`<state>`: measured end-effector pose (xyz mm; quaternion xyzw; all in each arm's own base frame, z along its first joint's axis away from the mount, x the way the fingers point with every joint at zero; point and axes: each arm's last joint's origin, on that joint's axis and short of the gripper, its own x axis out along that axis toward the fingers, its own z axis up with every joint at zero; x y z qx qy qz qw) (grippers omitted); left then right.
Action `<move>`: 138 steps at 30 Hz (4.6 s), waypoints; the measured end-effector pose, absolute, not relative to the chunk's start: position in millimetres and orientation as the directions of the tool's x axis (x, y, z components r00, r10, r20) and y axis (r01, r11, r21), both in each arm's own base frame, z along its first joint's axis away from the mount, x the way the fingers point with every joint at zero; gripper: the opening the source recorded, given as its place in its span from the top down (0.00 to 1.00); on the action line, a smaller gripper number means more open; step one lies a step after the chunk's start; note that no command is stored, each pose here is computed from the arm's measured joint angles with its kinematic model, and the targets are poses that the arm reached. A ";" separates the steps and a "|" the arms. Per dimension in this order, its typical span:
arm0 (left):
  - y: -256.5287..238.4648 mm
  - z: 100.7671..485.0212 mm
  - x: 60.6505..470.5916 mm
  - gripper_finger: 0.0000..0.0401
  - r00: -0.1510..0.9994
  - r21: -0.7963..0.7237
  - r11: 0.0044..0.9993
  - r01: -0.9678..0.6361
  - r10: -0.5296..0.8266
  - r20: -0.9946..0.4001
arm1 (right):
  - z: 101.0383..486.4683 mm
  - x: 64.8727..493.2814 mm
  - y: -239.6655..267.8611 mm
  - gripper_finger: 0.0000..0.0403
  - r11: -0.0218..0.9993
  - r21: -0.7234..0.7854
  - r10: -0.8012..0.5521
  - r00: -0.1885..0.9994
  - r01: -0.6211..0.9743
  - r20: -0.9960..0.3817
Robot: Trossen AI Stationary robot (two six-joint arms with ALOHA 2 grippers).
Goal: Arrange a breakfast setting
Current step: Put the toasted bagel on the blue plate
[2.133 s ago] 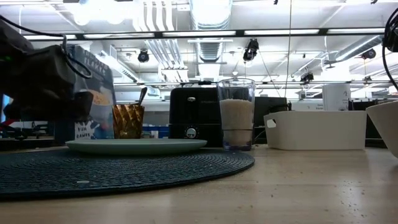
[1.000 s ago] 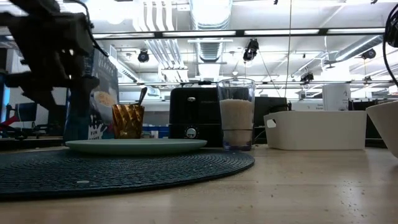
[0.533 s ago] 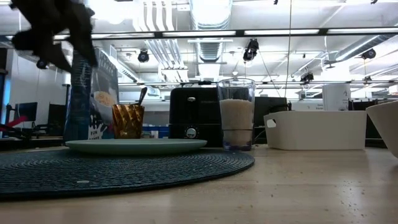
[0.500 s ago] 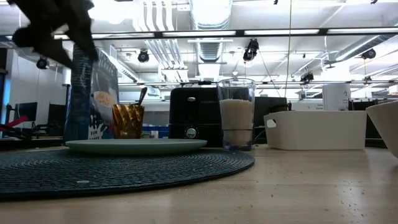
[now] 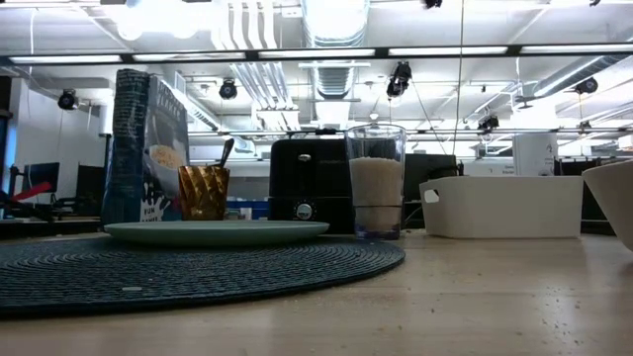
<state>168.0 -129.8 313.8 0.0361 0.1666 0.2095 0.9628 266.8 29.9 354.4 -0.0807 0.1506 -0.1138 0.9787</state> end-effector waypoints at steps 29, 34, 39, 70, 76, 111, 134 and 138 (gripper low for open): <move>-20.6 297.3 117.5 0.86 0.883 0.304 0.849 -0.431 0.467 -0.050 | 357.8 373.3 -162.4 0.96 0.758 -0.055 -0.470 0.486 0.650 -0.736; -13.0 301.0 103.6 0.87 0.817 0.251 0.793 -0.556 0.576 -0.009 | 352.5 372.6 -181.7 0.85 0.614 -0.140 -0.562 0.306 0.777 -0.768; -10.2 301.7 95.8 0.87 0.817 0.220 0.799 -0.560 0.576 -0.010 | 340.1 370.6 -196.8 0.72 0.396 -0.273 -0.689 0.088 0.877 -0.719; -6.4 282.5 85.9 0.87 0.798 0.143 0.809 -0.571 0.587 -0.133 | 308.7 391.3 -198.1 0.65 0.372 -0.057 -0.540 0.166 0.926 -0.825; -6.4 282.5 85.9 0.87 0.798 0.128 0.809 -0.574 0.587 -0.133 | 295.6 398.2 -202.2 0.75 0.358 -0.078 -0.551 0.143 0.930 -0.822; -6.5 282.6 86.2 0.87 0.798 0.126 0.809 -0.574 0.587 -0.133 | 400.7 380.0 -106.8 0.97 0.493 -0.020 -0.723 0.397 0.870 -0.565; -6.9 282.1 87.3 0.87 0.798 0.117 0.809 -0.576 0.587 -0.137 | 254.8 494.0 -54.5 0.97 0.941 0.100 -0.110 0.570 0.324 -0.814; -6.9 282.1 87.3 0.87 0.798 0.126 0.809 -0.574 0.587 -0.137 | 257.7 492.1 -71.8 0.96 0.919 0.123 -0.128 0.577 0.375 -0.807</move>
